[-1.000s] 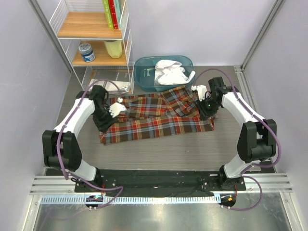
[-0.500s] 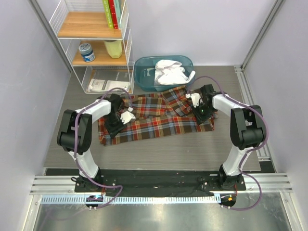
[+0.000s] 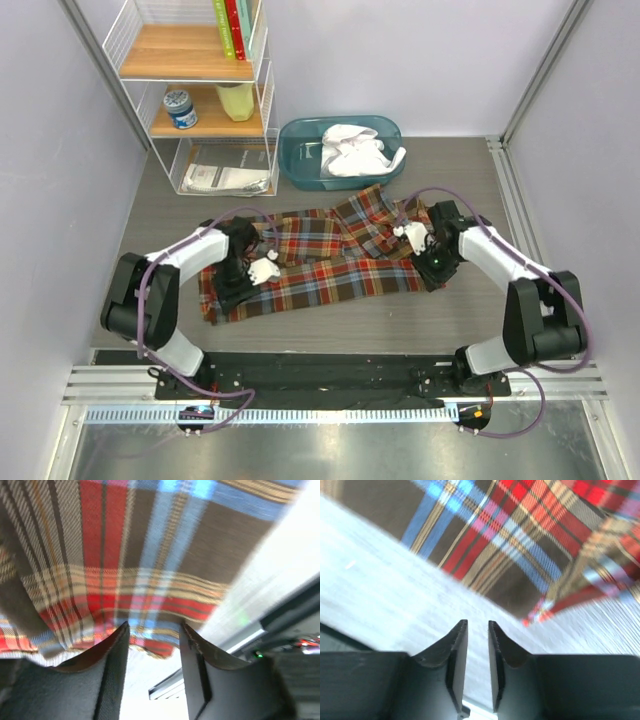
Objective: Fold and stack the long sleeve shirts
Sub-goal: Fold the shirt
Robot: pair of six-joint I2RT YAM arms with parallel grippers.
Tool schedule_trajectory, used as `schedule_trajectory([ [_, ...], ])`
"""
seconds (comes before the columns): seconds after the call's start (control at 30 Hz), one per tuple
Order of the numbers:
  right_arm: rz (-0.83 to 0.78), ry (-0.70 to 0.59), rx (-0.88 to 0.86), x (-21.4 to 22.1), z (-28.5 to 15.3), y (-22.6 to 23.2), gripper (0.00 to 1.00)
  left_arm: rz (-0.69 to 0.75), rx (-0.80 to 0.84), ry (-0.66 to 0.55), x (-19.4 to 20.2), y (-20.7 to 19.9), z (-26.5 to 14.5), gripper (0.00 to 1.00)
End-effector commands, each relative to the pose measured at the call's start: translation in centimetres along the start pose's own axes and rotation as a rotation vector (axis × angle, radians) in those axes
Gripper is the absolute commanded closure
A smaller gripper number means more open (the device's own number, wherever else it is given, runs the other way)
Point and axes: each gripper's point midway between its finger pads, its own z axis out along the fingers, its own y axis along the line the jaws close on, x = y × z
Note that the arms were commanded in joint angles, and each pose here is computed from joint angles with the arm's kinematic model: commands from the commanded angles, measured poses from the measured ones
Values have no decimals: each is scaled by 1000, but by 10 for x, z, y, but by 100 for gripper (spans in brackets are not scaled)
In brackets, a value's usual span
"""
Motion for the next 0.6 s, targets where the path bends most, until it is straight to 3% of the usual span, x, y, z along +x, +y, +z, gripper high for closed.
schedule_trajectory([
  [0.0,-5,-130,34,-26,-47,0,69,-30,-28,-187,-27,-5,-48,51],
  [0.1,80,-266,13,-63,-74,2,61,-41,-87,-384,-56,-1,-83,44],
  [0.17,125,-339,8,-90,-82,-5,54,-71,-133,-536,-80,4,-109,32],
  [0.27,222,-395,20,-120,-82,-21,45,-107,-198,-740,-104,7,-150,4],
  [0.3,274,-401,20,-126,-80,-28,43,-117,-220,-800,-108,6,-165,0],
  [0.43,399,-416,-2,-152,-71,-56,42,-194,-235,-975,-122,1,-206,0],
  [0.57,475,-418,-34,-165,-57,-73,46,-217,-258,-1064,-124,-2,-227,0],
])
